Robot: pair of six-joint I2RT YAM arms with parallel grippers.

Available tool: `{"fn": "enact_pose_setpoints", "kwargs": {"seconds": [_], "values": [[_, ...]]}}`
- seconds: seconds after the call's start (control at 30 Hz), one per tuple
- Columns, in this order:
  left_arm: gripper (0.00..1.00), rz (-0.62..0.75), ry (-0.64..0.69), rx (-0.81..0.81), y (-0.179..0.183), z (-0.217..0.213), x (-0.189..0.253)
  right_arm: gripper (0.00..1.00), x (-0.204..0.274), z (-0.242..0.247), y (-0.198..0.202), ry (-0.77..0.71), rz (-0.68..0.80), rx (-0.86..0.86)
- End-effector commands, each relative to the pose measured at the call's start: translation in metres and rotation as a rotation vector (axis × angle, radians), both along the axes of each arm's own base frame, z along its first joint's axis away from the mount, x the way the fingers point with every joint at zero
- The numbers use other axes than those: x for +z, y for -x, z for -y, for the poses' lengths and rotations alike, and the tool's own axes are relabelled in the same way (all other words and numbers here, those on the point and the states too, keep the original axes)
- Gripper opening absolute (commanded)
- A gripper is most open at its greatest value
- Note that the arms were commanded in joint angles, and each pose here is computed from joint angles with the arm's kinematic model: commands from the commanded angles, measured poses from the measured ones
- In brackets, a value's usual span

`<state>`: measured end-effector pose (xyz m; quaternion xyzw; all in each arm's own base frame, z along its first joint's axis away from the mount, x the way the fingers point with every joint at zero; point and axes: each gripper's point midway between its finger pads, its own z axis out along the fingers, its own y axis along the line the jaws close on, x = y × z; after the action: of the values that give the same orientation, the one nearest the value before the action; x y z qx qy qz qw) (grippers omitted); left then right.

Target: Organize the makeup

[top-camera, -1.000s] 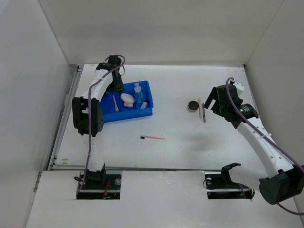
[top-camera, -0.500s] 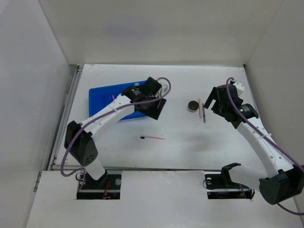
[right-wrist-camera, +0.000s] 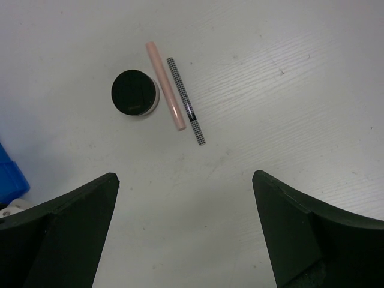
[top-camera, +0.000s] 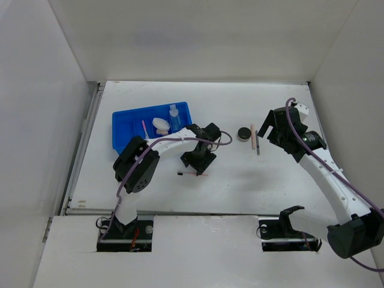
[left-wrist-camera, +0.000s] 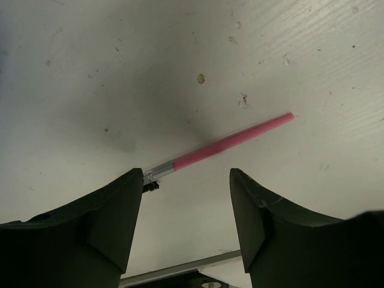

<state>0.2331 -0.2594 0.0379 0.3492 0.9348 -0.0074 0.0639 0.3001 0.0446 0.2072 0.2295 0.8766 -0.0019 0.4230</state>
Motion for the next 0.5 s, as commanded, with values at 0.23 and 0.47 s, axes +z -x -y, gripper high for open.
{"fn": "enact_pose_setpoints", "kwargs": {"seconds": [0.23, 0.47], "values": [[0.53, -0.032, -0.104, -0.032, 0.009, -0.025, -0.015, 0.99, 0.017, 0.005, -0.001, 0.009, 0.047, -0.012], [0.39, -0.027, -0.116, -0.011, 0.007, -0.025, -0.027, 0.99, 0.014, 0.003, -0.002, 0.002, 0.045, -0.004]]}}
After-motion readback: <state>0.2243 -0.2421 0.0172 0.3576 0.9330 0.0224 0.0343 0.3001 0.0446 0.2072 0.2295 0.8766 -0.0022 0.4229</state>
